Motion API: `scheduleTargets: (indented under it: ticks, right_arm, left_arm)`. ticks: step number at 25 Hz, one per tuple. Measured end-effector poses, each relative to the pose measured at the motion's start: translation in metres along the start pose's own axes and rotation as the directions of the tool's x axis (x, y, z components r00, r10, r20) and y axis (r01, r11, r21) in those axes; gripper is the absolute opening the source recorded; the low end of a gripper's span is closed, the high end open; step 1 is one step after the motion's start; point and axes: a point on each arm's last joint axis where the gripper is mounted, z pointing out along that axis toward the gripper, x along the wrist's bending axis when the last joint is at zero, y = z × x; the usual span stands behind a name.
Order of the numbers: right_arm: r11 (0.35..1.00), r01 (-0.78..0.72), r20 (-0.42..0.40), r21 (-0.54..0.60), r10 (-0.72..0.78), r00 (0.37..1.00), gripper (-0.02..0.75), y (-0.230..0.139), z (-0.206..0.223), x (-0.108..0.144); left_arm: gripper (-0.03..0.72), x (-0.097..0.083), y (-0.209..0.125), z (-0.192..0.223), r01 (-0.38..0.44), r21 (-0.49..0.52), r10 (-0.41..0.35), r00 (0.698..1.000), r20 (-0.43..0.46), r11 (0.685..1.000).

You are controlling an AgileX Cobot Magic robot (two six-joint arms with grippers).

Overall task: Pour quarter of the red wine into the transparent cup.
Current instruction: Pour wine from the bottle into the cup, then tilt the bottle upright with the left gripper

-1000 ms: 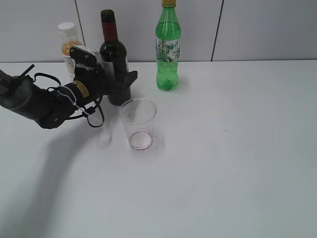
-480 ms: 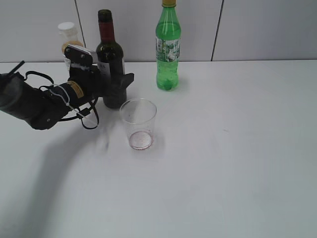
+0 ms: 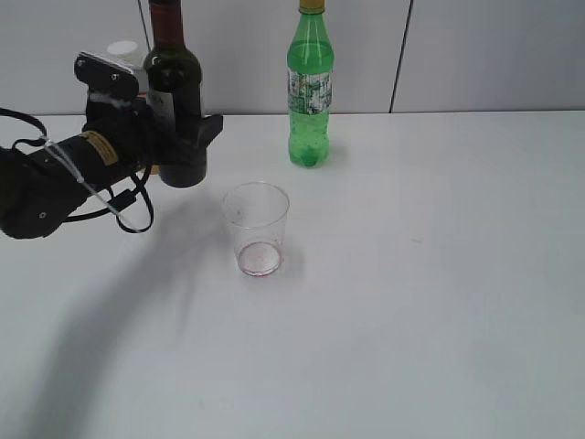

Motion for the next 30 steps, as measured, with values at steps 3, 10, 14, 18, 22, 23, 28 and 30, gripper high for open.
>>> scheduleTargets:
  ticks: [3, 10, 14, 18, 22, 23, 28, 30]
  right_arm:
    - [1.000, 0.000, 0.000, 0.000, 0.000, 1.000, 0.593, 0.000, 0.000, 0.000]
    - [1.000, 0.000, 0.000, 0.000, 0.000, 1.000, 0.593, 0.000, 0.000, 0.000]
    - [1.000, 0.000, 0.000, -0.001, 0.000, 1.000, 0.593, 0.000, 0.000, 0.000]
    - [1.000, 0.000, 0.000, -0.001, 0.000, 1.000, 0.593, 0.000, 0.000, 0.000]
    - [1.000, 0.000, 0.000, -0.001, 0.000, 1.000, 0.593, 0.000, 0.000, 0.000]
    - [1.000, 0.000, 0.000, -0.001, 0.000, 1.000, 0.593, 0.000, 0.000, 0.000]
    - [1.000, 0.000, 0.000, 0.000, 0.000, 1.000, 0.593, 0.000, 0.000, 0.000]
    - [1.000, 0.000, 0.000, 0.000, 0.000, 1.000, 0.593, 0.000, 0.000, 0.000]
  left_arm:
    - [0.551, -0.002, -0.001, -0.020, -0.026, 0.032, 0.028, 0.998, -0.054, 0.999]
    - [0.551, -0.008, -0.018, -0.059, -0.138, 0.151, 0.162, 0.973, -0.162, 0.979]
    - [0.551, -0.013, -0.024, -0.071, -0.233, 0.185, 0.266, 0.947, -0.181, 0.955]
    - [0.551, -0.018, -0.027, -0.075, -0.384, 0.235, 0.427, 0.888, -0.172, 0.893]
    - [0.551, -0.019, -0.024, -0.075, -0.497, 0.248, 0.543, 0.821, -0.176, 0.831]
    - [0.551, -0.018, -0.023, -0.076, -0.510, 0.257, 0.559, 0.809, -0.180, 0.821]
    - [0.551, -0.012, -0.024, -0.078, -0.526, 0.315, 0.600, 0.770, -0.219, 0.790]
    - [0.551, -0.011, -0.025, -0.079, -0.547, 0.334, 0.627, 0.748, -0.217, 0.768]
